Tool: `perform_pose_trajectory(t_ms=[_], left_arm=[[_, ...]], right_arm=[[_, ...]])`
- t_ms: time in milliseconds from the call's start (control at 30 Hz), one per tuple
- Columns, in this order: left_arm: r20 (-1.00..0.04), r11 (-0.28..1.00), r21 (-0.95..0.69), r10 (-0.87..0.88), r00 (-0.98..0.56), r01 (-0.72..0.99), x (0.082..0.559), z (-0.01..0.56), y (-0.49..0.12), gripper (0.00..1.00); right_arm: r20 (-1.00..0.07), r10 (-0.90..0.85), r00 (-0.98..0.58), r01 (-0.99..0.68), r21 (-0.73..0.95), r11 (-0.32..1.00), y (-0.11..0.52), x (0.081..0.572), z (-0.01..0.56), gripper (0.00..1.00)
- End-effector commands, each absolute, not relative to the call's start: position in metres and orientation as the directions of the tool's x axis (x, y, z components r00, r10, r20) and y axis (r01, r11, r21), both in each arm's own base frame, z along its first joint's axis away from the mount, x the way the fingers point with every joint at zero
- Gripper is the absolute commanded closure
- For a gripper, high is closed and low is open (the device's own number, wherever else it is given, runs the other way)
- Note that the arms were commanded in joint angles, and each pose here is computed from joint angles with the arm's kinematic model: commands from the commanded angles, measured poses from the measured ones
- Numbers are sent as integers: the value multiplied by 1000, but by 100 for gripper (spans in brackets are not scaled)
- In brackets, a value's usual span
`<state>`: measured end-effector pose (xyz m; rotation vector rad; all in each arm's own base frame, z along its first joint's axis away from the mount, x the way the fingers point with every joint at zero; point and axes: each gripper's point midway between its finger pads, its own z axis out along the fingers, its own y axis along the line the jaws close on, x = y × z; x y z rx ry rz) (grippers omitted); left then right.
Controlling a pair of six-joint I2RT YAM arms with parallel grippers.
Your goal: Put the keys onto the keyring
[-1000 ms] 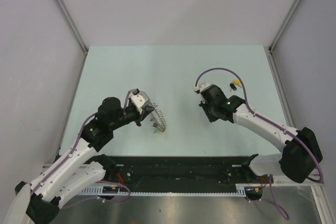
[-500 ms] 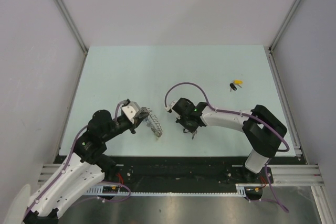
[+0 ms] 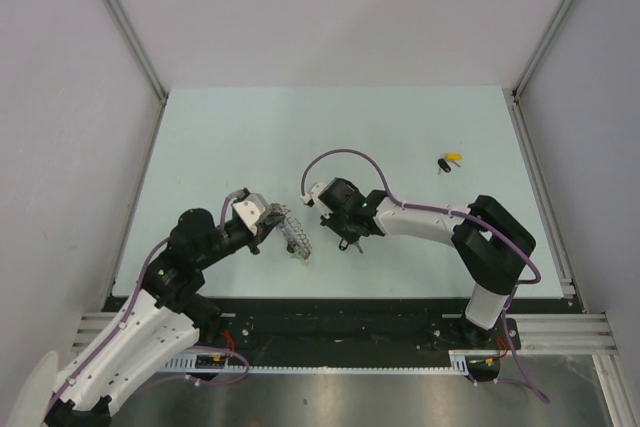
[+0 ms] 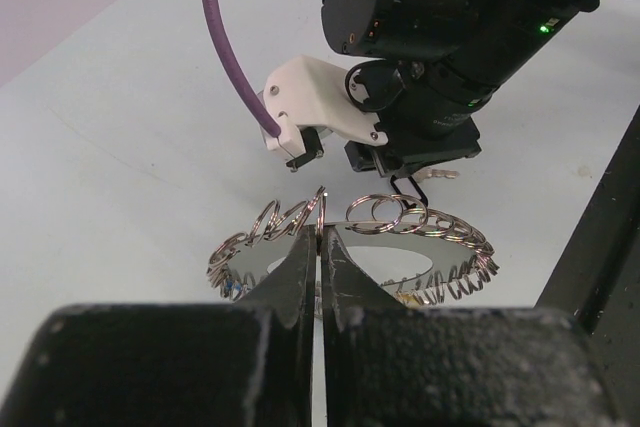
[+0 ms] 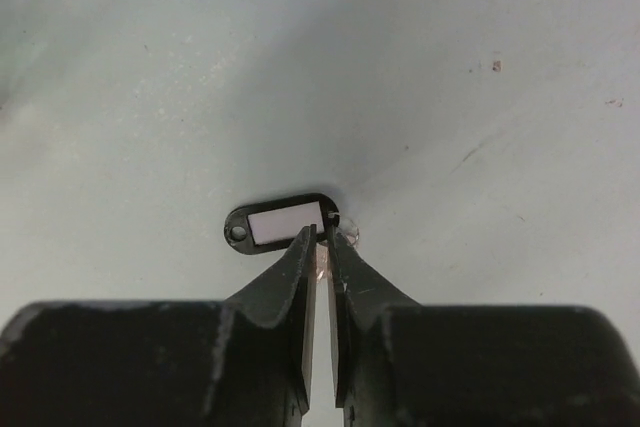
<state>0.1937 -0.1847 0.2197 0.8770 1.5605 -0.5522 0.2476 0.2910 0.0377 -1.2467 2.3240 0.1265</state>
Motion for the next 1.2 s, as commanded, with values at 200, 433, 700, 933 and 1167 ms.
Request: perform_pose_trajectory(t_ms=[200,433,700,933,1167], left_arm=[[-979,605,175,188,74,777,200,240,-188,100],[-980,610,175,187,75,773,201,240,-188,100],[-979,608,171,191,67,775,202,238,-189,100],[-979,613,171,194,62,771,205,236,-189,100],[-978,615,166,201,50,771,207,232,-190,100]], right_arm=[[-602,-656,-455,-779,-87,621,315,262,76,72],[-748,-429,-507,-695,59,717,299,263,112,60],[-887,-60,-458,-641,283,714,281,246,128,60],[-908,11,-419,-625,297,722,275,245,106,61],[-921,41,-388,-613,292,734,274,250,89,69]])
